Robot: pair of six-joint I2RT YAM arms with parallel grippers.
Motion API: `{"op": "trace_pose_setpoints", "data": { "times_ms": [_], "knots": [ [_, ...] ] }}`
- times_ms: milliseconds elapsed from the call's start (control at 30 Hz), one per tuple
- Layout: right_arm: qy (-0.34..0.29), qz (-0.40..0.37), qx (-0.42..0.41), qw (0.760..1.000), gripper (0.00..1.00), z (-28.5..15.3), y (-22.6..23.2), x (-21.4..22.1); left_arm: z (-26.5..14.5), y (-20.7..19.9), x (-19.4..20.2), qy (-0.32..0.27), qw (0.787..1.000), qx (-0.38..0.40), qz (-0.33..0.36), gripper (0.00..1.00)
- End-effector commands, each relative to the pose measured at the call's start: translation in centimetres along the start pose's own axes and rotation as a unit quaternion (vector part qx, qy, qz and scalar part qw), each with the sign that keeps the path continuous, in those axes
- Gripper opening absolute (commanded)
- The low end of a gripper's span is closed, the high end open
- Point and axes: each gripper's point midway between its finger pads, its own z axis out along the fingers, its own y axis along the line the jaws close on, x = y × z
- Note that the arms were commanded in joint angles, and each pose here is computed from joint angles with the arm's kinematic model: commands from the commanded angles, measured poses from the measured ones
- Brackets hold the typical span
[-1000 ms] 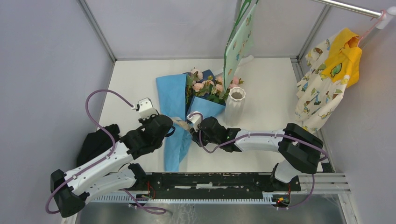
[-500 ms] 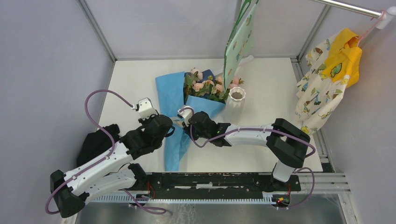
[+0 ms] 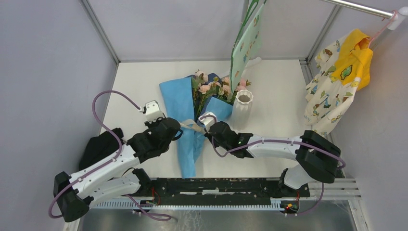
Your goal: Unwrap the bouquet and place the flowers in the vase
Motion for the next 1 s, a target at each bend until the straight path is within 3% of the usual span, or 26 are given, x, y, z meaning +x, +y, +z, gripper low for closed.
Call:
{"op": "trace_pose_setpoints", "data": {
  "times_ms": [0,500,967],
  "knots": [
    [-0.005,0.014,0.095,0.995,0.00,-2.8,-4.5,1.3,0.4,0.0,-1.8,-0.034,0.999,-0.017,-0.009,0.02],
    [0.036,0.080,0.249,0.965,0.00,-9.8,-13.4,8.5,3.2,3.1,-2.2,-0.029,0.994,-0.100,-0.026,0.02],
    [0.034,0.125,0.316,0.940,0.00,-13.6,-16.9,10.6,4.2,7.1,-2.4,-0.032,0.984,-0.170,-0.036,0.03]
  ]
}}
